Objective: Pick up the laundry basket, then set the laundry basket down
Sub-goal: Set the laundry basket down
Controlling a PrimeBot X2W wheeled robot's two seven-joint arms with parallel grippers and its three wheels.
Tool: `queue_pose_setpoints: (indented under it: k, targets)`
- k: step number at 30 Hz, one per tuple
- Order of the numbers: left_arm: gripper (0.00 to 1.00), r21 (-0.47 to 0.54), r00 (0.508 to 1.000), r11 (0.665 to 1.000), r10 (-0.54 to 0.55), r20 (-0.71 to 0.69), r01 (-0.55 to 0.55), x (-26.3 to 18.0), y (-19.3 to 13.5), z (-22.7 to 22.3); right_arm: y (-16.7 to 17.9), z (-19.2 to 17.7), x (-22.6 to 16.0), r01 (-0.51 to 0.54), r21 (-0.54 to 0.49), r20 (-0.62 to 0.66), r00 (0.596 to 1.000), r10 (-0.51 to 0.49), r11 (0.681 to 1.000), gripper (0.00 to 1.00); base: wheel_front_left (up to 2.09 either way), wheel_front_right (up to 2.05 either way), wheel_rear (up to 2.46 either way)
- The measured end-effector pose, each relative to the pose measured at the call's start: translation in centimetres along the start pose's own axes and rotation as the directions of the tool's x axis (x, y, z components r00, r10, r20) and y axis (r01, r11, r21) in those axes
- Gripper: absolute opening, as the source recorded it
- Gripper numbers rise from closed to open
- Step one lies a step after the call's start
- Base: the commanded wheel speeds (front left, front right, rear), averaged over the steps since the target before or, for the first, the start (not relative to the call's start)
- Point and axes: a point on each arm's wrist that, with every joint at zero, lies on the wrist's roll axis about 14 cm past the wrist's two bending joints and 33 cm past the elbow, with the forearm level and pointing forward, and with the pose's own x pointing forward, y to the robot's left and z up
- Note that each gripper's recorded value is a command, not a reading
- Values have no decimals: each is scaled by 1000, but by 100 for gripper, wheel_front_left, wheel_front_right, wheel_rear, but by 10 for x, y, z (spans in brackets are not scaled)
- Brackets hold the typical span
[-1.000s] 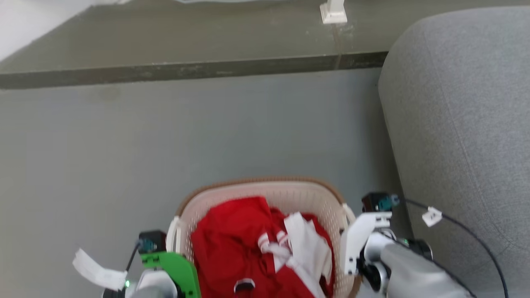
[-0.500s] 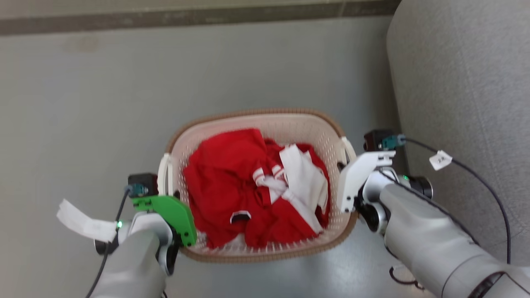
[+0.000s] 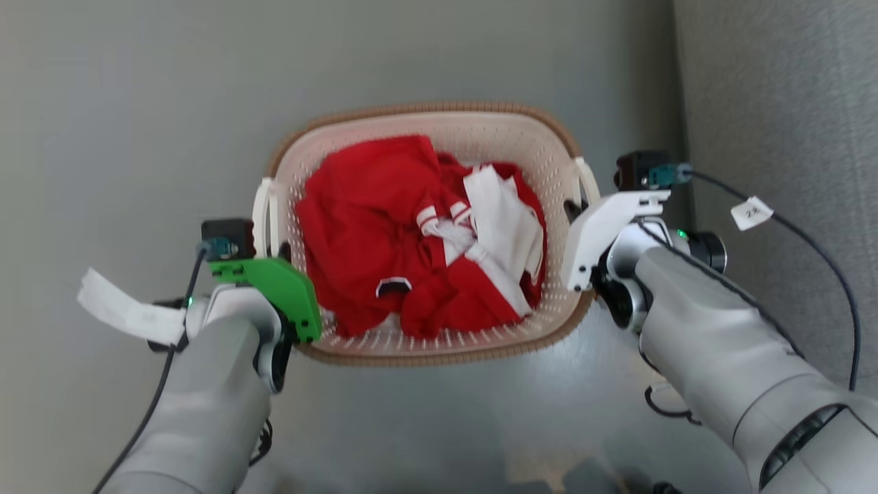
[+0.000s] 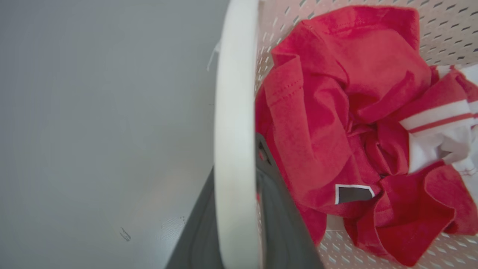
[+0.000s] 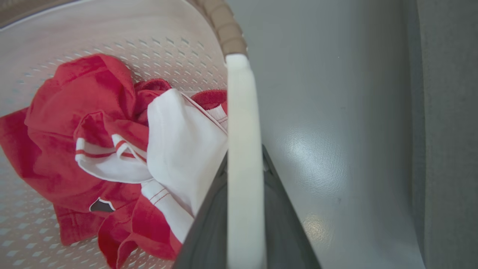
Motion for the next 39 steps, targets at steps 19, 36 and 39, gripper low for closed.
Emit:
queue_pose_setpoints:
  k: [19,36,39]
  targets:
    - [0,-16,999,1000,1,-32,-1,71,16,-12,-22,-8,72,24,10,-18,1000,-24,1000,0,0,0,0]
    - [0,-19,998,1000,14,-60,-15,89,28,-35,-24,-30,98,18,1,-47,999,-18,1000,0,0,0,0]
    - [0,-17,998,1000,13,-58,-14,94,29,-35,-25,-31,102,20,0,-47,999,-20,1000,0,0,0,0]
